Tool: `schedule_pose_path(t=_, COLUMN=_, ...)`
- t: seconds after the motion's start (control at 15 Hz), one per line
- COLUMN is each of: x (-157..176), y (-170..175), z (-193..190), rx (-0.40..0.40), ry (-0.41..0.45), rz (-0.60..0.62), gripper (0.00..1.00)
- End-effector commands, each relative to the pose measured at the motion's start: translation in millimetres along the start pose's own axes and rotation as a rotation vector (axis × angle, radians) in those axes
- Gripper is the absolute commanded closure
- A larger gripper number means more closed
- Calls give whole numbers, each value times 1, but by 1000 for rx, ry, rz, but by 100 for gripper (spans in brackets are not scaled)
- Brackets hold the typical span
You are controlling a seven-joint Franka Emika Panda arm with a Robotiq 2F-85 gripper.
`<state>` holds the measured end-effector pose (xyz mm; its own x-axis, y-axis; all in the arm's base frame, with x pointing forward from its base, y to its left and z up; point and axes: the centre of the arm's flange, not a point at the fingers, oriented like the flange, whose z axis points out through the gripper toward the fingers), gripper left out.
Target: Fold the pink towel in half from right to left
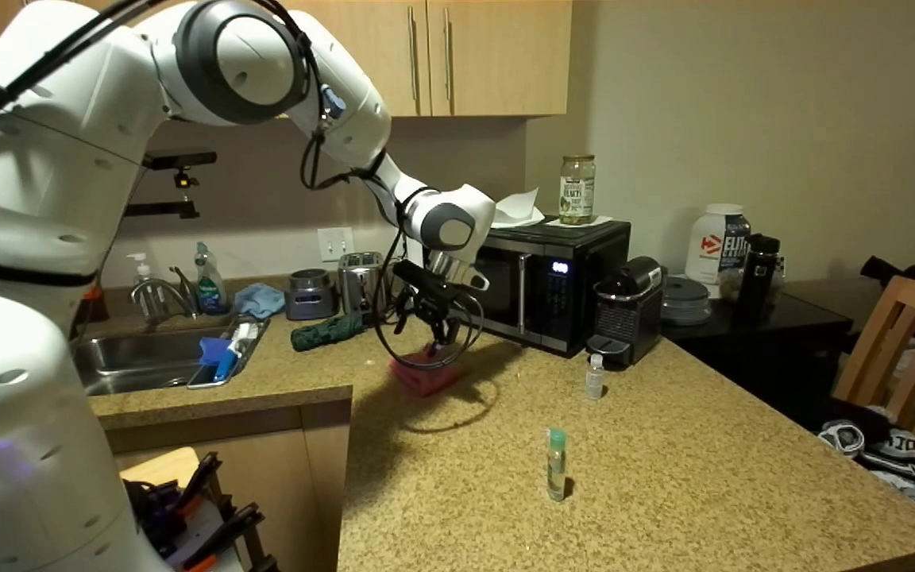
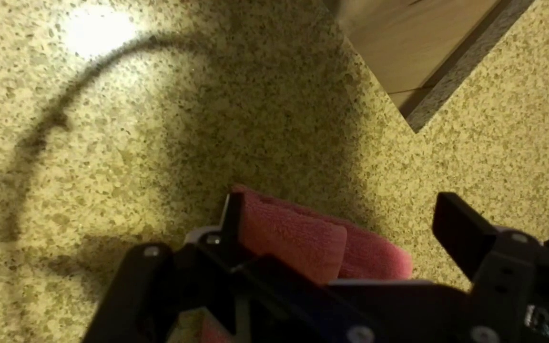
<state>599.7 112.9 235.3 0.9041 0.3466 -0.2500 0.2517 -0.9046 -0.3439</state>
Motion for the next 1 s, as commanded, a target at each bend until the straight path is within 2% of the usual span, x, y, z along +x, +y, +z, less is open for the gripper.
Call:
schedule_pose_path(t=0.0, x=7, y=-2, z=16, rx=-45, ry=22, rz=-42, gripper=0)
schedule_pose_path(t=0.53, x=26, y=1, z=40, rx=-163, ry=69, rz=-67, gripper=0)
schedule_pose_path(t=0.93, x=39, y=5, z=44, rx=-211, ry=33, rz=18, gripper=0)
